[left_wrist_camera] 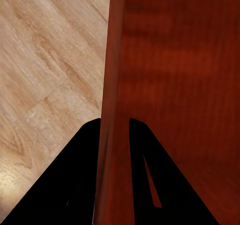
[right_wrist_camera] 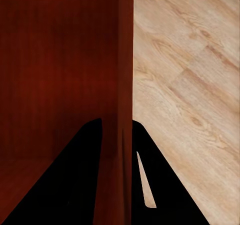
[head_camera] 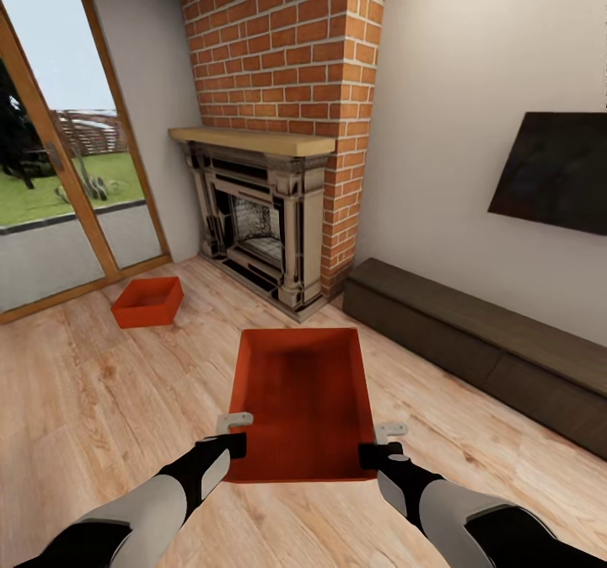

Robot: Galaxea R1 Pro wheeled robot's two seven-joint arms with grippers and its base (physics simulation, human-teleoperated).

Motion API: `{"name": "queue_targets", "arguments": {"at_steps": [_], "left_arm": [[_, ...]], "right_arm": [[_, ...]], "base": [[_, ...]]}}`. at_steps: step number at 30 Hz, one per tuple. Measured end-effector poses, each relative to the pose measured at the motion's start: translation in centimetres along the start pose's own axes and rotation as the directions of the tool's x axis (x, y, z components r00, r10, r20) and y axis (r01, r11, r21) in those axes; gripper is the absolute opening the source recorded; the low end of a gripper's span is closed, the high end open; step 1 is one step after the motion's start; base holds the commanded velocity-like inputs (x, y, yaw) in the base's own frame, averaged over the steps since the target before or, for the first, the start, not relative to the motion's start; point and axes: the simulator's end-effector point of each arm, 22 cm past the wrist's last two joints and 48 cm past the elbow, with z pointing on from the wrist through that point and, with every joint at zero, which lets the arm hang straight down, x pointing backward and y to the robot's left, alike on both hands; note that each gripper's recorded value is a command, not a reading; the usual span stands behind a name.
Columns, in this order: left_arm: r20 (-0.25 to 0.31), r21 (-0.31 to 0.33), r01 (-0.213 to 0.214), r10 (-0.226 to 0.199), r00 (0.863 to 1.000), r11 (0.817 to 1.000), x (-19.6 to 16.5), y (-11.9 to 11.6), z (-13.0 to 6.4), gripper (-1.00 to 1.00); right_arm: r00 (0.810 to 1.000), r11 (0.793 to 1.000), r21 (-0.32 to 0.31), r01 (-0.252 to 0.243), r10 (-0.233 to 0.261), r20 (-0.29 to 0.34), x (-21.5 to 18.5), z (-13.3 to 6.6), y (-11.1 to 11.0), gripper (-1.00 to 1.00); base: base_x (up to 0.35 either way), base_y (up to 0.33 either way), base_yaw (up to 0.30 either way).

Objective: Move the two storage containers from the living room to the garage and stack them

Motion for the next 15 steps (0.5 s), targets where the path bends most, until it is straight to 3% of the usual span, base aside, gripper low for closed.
{"name": "queue_targets", "arguments": {"at_steps": [15], "left_arm": [[0.024,0.001,0.002,-0.002,1.000,1.000,-1.1,-0.2,-0.8,-1.00]], "right_arm": [[1.000,1.000,0.000,0.000,0.000,0.024,-1.2,-0.6,-0.2,-1.00]], "base": [[0.000,0.000,0.000]]}}
